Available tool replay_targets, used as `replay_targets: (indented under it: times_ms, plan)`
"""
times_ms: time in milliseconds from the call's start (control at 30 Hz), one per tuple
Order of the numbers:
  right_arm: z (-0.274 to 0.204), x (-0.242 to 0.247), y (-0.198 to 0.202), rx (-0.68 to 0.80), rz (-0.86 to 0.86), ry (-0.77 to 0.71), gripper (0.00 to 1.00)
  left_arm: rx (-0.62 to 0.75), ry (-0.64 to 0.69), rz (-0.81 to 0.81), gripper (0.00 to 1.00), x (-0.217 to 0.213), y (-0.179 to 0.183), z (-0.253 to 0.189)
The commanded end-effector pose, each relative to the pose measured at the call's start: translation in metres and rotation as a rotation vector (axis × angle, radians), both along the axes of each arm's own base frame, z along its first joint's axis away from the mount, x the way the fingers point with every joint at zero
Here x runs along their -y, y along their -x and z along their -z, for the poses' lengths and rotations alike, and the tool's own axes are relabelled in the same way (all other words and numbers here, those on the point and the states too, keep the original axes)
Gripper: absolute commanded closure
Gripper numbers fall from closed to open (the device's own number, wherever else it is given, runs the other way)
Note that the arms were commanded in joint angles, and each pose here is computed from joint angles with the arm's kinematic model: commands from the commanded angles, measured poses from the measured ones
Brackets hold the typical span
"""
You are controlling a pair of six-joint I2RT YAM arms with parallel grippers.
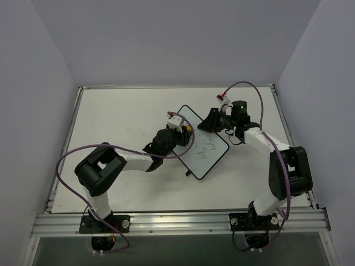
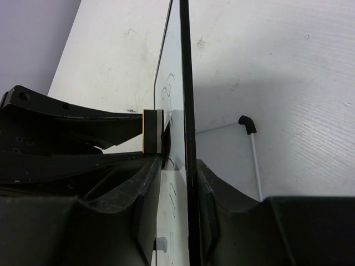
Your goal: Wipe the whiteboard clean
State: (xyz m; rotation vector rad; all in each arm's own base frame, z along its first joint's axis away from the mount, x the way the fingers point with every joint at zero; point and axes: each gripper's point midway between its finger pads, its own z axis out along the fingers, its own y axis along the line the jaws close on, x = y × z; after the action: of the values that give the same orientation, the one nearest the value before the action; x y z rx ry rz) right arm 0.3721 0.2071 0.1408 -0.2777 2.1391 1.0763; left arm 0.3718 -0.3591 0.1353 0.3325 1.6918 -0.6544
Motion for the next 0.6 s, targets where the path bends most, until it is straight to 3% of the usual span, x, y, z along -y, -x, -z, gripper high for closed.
replay_targets:
  times_ms: [0,567]
  plan:
    - [-0.025,-0.01,0.007,0.044,-0.044,-0.029,0.74,0.062,0.102,0.059,0.98,0.015,0.01,-0.032]
    - [-0.044,0.013,-0.021,0.073,0.082,-0.034,0.73,0.034,0.11,0.127,0.98,0.031,0.02,-0.027]
